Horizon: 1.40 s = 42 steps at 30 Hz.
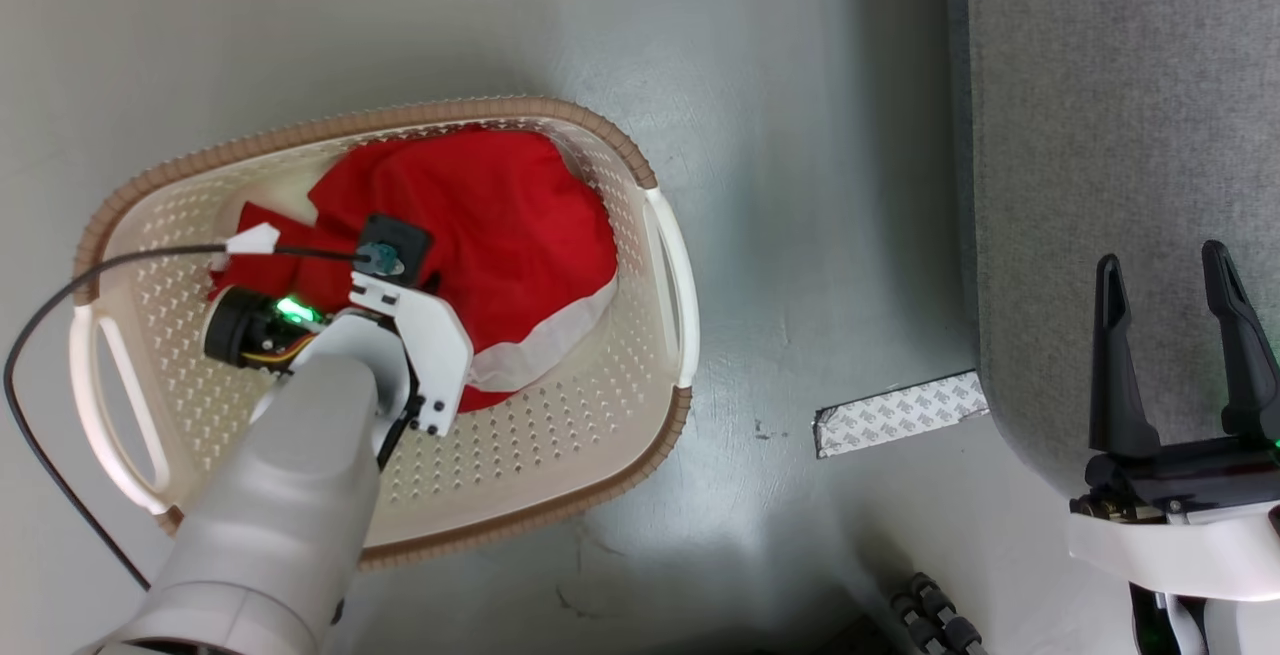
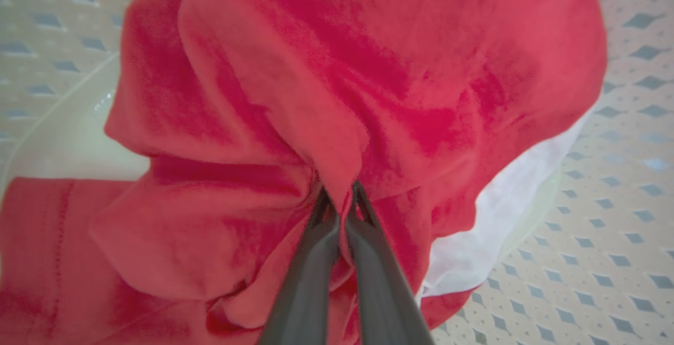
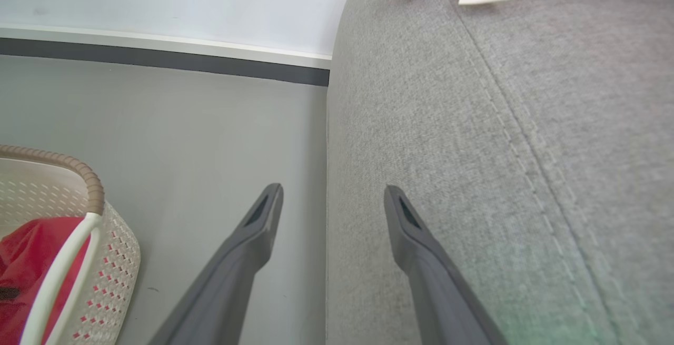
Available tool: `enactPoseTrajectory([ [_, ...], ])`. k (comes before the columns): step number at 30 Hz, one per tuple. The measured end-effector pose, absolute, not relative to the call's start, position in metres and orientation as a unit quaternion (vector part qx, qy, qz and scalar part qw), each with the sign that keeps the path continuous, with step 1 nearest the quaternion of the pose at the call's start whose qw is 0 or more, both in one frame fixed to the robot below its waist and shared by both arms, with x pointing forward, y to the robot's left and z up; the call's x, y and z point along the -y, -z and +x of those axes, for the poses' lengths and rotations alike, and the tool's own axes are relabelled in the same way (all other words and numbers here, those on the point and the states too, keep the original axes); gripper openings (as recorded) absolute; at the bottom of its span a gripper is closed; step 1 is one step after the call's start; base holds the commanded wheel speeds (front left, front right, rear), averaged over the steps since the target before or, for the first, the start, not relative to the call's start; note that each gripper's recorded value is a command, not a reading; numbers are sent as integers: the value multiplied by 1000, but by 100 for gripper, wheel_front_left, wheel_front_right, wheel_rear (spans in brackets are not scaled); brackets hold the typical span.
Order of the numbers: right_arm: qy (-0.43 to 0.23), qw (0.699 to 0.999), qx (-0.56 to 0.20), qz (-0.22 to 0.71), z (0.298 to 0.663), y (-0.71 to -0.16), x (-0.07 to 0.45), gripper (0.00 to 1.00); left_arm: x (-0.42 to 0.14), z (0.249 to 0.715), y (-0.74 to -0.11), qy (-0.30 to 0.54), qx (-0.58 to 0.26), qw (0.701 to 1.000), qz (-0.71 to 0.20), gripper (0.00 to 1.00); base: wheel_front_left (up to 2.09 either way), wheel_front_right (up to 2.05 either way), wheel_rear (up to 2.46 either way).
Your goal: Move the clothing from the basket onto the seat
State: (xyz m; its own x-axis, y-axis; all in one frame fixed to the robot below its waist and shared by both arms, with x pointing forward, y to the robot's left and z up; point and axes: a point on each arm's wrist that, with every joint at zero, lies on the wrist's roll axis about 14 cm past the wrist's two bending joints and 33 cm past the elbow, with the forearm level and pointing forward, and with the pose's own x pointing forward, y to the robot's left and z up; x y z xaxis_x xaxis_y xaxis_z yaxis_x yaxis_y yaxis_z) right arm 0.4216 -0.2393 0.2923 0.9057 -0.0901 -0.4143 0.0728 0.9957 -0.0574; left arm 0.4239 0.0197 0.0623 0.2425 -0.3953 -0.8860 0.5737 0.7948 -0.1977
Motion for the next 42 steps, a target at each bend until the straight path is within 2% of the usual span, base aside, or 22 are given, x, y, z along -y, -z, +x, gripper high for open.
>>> enactPoseTrajectory([
  [8,39,981,-192,-4,431,-305,235,100,-2,452,-95,309,-473,824,39,0,0,0,0],
  [19,44,989,-139,8,436,-351,236,100,10,479,-179,282,-382,880,-36,0,0,0,0],
  [32,42,995,-87,14,413,-408,230,100,-6,471,-297,246,-262,929,-83,0,0,0,0],
  [42,28,998,-44,20,381,-448,219,100,-42,439,-388,197,-158,964,-84,0,0,0,0],
])
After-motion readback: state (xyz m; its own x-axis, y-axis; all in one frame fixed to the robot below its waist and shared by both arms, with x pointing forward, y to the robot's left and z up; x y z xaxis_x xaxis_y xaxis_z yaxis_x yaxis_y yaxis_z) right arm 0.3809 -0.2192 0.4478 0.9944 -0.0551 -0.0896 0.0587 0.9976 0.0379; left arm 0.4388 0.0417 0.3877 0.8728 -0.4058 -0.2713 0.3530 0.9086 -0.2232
